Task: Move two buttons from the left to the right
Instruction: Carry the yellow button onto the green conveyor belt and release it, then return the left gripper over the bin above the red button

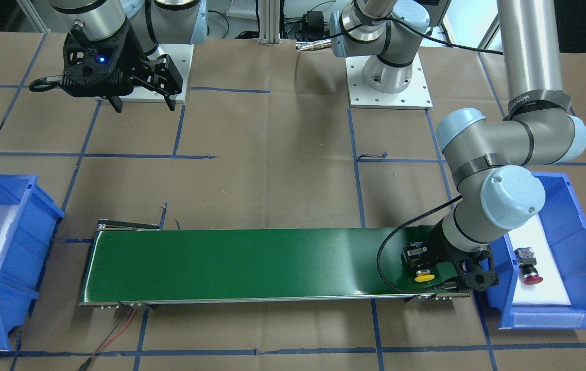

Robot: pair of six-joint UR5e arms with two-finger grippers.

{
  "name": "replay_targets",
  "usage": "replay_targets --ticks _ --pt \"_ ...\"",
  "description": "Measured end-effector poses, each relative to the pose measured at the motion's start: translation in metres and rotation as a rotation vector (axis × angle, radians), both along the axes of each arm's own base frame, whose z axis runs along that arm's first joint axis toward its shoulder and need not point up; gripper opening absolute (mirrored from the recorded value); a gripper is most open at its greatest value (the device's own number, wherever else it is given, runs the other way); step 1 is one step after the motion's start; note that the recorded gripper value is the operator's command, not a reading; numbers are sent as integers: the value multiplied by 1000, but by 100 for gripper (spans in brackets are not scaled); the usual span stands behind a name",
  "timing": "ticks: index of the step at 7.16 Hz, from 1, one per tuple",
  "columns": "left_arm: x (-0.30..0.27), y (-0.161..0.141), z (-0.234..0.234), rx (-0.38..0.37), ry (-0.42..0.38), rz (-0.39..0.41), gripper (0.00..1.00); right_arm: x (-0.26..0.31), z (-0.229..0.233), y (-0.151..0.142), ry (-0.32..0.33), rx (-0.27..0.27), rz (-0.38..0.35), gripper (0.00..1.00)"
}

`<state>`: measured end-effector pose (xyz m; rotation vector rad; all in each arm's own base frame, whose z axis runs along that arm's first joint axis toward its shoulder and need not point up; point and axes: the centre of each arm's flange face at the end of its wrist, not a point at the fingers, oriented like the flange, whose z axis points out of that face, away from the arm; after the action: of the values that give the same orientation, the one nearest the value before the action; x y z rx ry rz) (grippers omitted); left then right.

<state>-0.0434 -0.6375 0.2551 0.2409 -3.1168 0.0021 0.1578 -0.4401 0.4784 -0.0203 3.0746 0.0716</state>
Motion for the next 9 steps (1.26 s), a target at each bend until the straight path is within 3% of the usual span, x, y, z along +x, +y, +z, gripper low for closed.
replay_targets --ticks 1,6,9 --pt "2 0 2 -11 -20 0 100 0 0 0 0 0 0 100" --pt "9 -2 33 -33 -37 14 100 0 0 0 0 0 0 100" --pt "13 -2 119 14 -29 10 100 0 0 0 0 0 0 100"
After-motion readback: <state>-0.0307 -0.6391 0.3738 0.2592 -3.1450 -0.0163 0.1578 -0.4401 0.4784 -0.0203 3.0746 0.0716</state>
